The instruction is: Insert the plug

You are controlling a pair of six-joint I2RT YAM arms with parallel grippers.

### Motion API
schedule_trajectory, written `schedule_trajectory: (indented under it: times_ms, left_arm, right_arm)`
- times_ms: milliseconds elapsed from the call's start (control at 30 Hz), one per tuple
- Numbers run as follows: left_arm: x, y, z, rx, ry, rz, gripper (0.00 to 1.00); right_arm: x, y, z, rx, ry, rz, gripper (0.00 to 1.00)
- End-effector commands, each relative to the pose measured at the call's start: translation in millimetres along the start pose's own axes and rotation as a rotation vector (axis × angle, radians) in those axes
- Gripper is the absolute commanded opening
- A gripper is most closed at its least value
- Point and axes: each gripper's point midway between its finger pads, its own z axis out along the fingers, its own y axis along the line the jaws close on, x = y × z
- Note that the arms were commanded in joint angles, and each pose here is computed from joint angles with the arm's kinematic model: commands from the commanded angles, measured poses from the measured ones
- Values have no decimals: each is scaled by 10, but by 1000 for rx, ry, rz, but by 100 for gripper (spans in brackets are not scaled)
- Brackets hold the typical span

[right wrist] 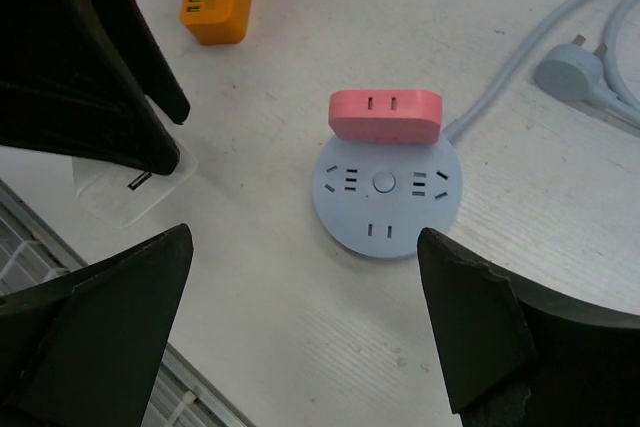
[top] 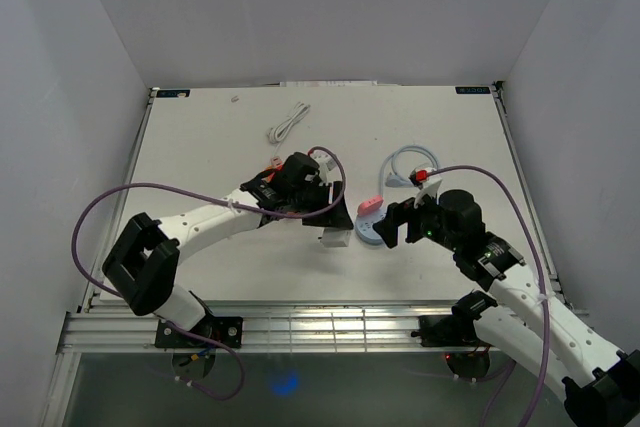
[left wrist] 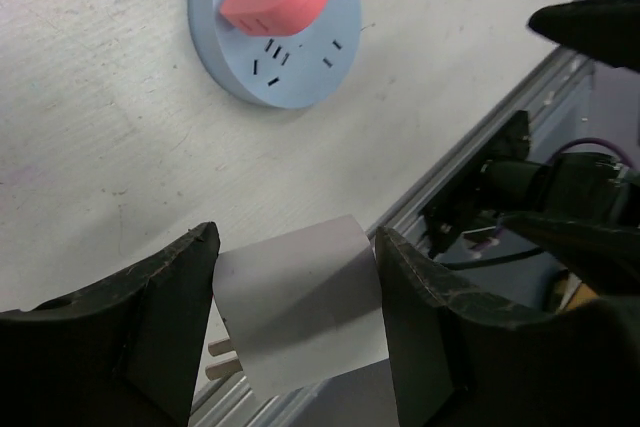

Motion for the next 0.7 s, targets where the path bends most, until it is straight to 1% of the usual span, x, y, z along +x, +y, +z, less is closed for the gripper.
schedule_trajectory:
  times_ms: [0, 33, 100, 133, 200, 267, 300, 333, 400, 500, 533, 567, 600, 633, 667]
  left_arm:
    - [-142, -469, -333, 248, 22, -37, 17]
    - [-188, -506, -351, 260, 19, -45, 17]
    - [-227, -526, -353, 278, 24, -60, 17]
    - [-259, -554, -365, 292, 22, -71, 17]
    - [-279, -593, -368, 331, 35, -80, 16]
    - [-306, -628, -390, 357, 46, -84, 15]
    - [-312, -624, -394, 354, 47, -81, 15]
    - [-312, -607, -385, 345, 52, -77, 15]
    - [-328, -553, -405, 316, 58, -64, 15]
    - [-353, -442, -455, 292, 61, -70, 15]
    - [-345, -411, -472, 294, 67, -75, 15]
    - [-404, -367, -522, 313, 57, -88, 15]
    - [-364, -315, -536, 336, 77, -115, 15]
    - [-338, -356, -602, 406, 107, -123, 15]
    - [-387, -248, -630, 410, 101, -155, 13]
  right_arm:
    - [-242, 220, -33, -128, -140, -27, 98]
    - [-224, 240, -19, -139, -134, -14, 100]
    - [-183, 374, 21, -215, -106, 26, 100]
    - [-166, 461, 16, -265, -91, 33, 93]
    - [-153, 549, 14, -316, -90, 31, 93]
    - [-226, 593, -18, -341, -135, -13, 95]
    - [-260, 602, -63, -346, -162, -39, 98]
    - [-308, 568, -70, -328, -191, -76, 98]
    - [-384, 550, -98, -313, -226, -100, 98]
    - [-453, 620, -101, -351, -227, -132, 98]
    - [-439, 694, -119, -398, -223, -147, 98]
    - [-488, 748, -140, -428, -249, -182, 97]
    - [-498, 790, -161, -453, -263, -210, 95]
    - [-477, 845, -184, -487, -269, -241, 95]
    - [-533, 890, -218, -501, -313, -294, 95]
